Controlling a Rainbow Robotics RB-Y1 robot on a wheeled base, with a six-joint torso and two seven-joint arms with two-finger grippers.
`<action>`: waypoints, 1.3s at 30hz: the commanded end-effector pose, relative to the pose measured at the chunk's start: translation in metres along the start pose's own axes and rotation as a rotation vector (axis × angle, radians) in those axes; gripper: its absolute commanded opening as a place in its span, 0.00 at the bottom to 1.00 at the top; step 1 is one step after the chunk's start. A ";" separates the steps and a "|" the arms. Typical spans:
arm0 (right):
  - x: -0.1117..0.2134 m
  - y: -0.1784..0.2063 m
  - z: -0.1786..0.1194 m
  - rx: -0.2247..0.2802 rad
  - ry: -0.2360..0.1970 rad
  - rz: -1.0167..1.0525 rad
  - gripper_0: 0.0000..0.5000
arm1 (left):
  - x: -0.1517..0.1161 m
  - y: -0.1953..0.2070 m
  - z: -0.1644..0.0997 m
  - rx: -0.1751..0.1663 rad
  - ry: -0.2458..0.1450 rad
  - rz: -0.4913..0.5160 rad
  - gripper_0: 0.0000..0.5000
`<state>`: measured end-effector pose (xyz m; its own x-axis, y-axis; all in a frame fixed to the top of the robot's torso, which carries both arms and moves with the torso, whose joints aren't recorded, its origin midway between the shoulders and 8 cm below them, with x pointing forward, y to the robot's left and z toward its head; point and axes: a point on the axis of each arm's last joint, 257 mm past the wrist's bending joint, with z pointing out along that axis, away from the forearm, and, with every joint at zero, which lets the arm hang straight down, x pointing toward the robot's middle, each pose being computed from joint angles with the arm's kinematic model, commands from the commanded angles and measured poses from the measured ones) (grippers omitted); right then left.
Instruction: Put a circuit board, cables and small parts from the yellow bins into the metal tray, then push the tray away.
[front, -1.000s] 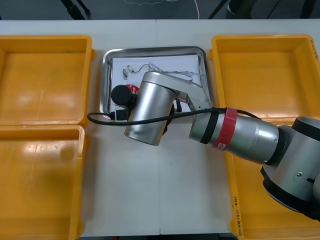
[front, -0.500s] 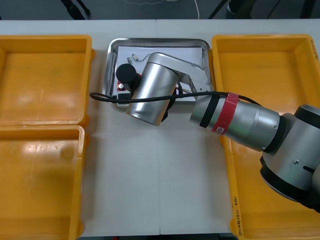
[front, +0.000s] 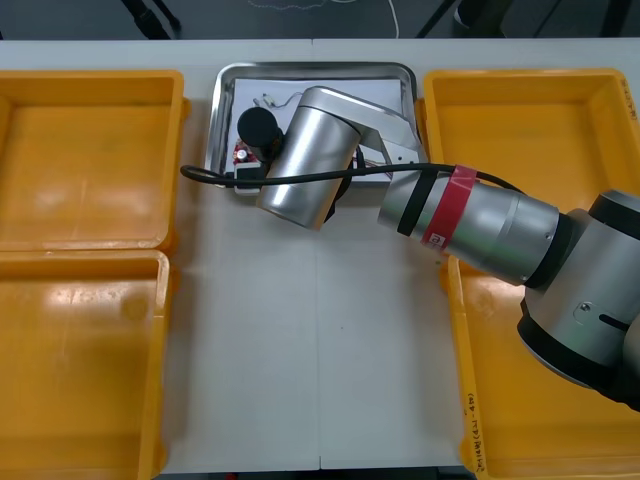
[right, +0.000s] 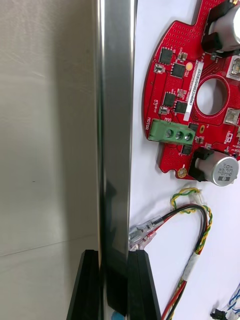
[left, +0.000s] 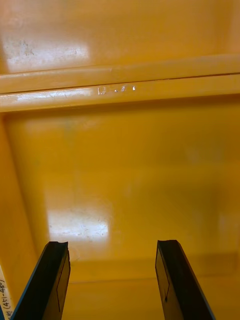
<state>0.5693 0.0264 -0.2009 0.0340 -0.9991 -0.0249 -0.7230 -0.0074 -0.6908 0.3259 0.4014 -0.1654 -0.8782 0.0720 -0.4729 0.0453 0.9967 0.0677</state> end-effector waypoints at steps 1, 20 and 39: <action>-0.030 -0.037 -0.020 0.063 -0.066 -0.018 0.00 | 0.013 -0.003 0.005 -0.003 0.028 -0.077 1.00; -0.035 -0.073 -0.015 0.139 -0.109 0.010 0.00 | 0.013 -0.003 0.005 -0.003 0.028 -0.077 1.00; -0.034 -0.093 -0.005 0.204 -0.141 0.024 0.00 | 0.013 -0.003 0.005 -0.003 0.028 -0.077 1.00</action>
<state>0.6249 0.0323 -0.1773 0.0738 -0.9913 -0.1088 -0.6267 0.0388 -0.7783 0.3259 0.4014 -0.1654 -0.8782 0.0719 -0.4729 0.0452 0.9967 0.0677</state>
